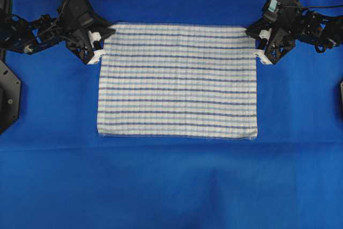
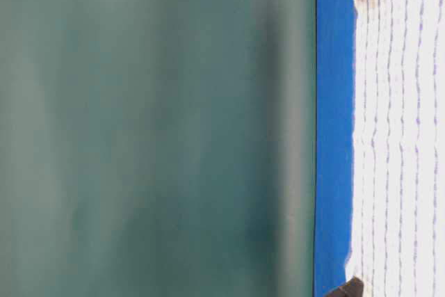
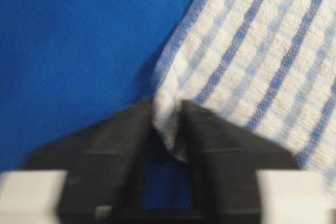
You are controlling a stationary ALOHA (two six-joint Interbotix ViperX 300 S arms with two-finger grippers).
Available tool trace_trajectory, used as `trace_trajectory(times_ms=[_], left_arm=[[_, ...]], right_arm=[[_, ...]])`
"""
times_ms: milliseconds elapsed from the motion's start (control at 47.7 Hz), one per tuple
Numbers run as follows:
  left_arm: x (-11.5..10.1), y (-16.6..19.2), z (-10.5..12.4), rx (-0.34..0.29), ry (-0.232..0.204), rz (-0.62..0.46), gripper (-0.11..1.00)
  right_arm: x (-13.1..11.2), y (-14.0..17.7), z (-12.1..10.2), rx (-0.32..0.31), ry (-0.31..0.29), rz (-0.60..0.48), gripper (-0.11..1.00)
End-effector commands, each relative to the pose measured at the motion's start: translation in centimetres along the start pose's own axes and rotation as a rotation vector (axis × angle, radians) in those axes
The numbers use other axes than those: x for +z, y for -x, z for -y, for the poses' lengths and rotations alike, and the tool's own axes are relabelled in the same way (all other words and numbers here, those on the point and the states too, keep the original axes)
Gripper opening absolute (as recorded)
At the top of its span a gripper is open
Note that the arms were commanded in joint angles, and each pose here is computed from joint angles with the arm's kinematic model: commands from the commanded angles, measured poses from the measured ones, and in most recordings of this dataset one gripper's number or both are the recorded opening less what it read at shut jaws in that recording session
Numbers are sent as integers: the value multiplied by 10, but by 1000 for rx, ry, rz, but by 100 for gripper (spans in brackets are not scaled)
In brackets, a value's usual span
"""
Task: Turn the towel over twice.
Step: 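Move both grippers to the towel's far corners and pinch them, then lift the far edge with both grippers and pull it away, upward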
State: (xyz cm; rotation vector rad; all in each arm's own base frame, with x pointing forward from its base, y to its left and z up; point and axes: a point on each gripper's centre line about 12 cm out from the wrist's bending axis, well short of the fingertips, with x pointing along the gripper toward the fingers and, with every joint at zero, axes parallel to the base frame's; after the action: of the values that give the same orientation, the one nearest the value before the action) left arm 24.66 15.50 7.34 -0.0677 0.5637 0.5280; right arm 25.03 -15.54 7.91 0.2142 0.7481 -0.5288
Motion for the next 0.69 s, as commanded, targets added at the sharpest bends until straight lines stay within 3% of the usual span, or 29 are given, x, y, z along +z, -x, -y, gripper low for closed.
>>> trace_trajectory(times_ms=[0, 231, 398, 671], left_arm=[[7, -1, -2, 7, -7, 22, 6], [14, 0, -3, 11, -4, 48, 3], [35, 2, -5, 18, -7, 114, 3], [74, 14, -20, 61, 11, 217, 3]], right_arm=[[5, 0, 1, -3, -2, 8, 6], [6, 1, 2, -4, -4, 12, 6], [20, 5, 9, -22, -17, 58, 6], [56, 24, 40, -99, -29, 158, 6]])
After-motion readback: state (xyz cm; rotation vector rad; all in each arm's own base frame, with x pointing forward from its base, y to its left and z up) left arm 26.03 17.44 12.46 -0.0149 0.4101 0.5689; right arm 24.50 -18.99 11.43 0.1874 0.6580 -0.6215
